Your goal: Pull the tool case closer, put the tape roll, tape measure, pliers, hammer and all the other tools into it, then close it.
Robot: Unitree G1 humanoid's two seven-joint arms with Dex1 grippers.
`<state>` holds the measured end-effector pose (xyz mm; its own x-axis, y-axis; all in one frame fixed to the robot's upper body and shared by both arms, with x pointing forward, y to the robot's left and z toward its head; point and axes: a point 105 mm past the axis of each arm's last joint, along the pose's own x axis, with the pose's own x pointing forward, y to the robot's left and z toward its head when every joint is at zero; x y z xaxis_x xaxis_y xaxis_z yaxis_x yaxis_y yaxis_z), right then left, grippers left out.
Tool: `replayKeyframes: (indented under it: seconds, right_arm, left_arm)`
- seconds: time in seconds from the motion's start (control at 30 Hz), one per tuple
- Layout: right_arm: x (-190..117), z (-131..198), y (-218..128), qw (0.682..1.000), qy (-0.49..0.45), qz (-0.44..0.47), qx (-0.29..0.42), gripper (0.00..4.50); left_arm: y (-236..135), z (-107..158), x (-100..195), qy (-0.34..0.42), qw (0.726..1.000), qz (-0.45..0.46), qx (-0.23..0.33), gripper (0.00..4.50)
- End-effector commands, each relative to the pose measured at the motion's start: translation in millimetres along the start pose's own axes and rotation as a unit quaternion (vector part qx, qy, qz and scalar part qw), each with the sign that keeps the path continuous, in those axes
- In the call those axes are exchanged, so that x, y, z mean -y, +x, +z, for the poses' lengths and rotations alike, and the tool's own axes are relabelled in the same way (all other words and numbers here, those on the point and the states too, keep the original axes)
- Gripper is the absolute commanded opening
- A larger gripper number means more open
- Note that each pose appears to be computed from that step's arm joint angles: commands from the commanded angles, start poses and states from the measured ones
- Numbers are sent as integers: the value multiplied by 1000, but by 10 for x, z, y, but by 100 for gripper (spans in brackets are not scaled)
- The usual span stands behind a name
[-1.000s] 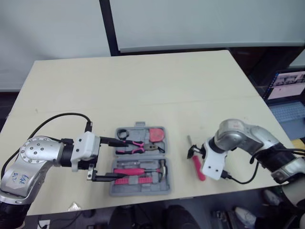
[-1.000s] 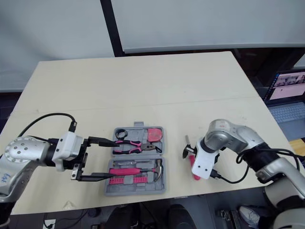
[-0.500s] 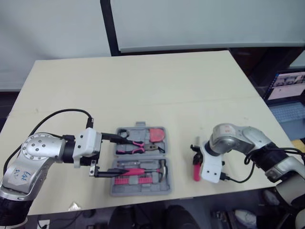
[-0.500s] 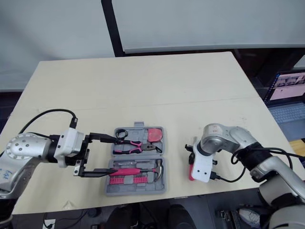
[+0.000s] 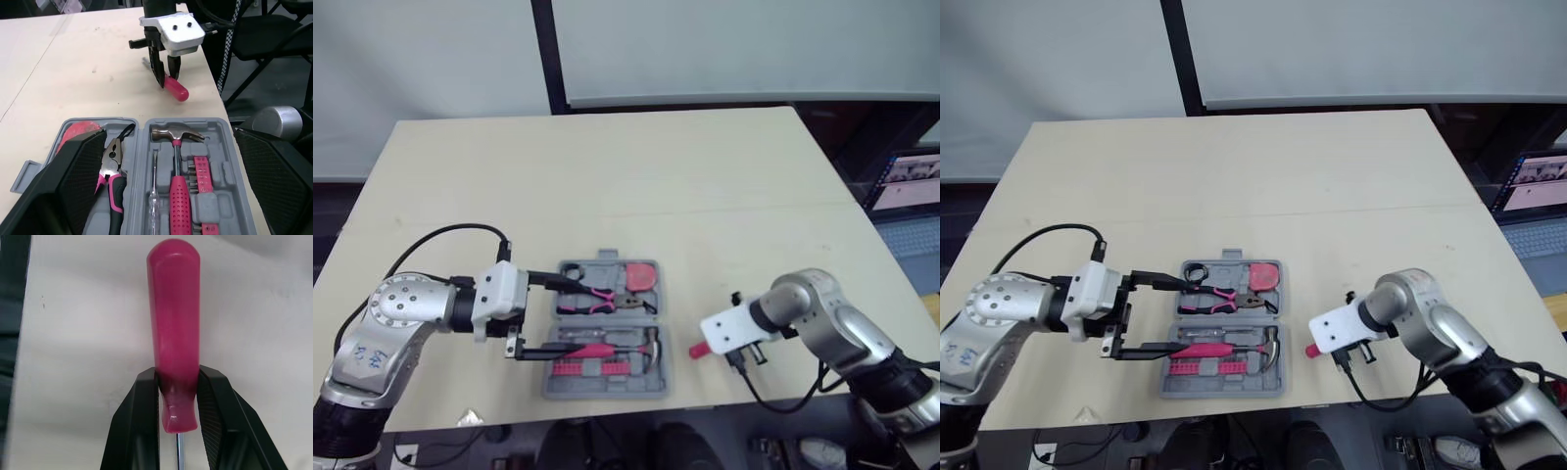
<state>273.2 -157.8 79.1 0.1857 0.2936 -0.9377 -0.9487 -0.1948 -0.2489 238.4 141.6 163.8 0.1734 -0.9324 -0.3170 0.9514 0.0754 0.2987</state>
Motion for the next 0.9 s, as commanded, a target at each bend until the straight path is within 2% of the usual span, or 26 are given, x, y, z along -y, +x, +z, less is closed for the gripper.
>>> replayKeyframes:
  seconds: [0.03, 0.1, 0.2, 0.3, 0.47, 0.9]
  right_arm:
    - [65, -19, -127, 987, 152, -50, 13, 55]
    - [23, -20, -117, 952, 299, -46, 33, 55]
    - [-11, 19, -124, 900, 431, -30, 48, 55]
    - [169, -83, -99, 841, 534, -67, 60, 55]
    - [354, -193, -29, 797, 591, -107, 67, 55]
    - [463, -206, 116, 749, 644, -131, 83, 55]
  left_arm:
    - [42, 57, -25, 24, 1000, -2, 11, 450]
    - [53, 46, -36, 26, 1000, -3, 13, 450]
    - [68, 33, -38, 28, 999, -5, 14, 450]
    - [65, 28, -41, 31, 999, -5, 15, 450]
    - [68, 28, -43, 33, 999, -3, 16, 450]
    - [34, 41, -62, 34, 999, -2, 16, 450]
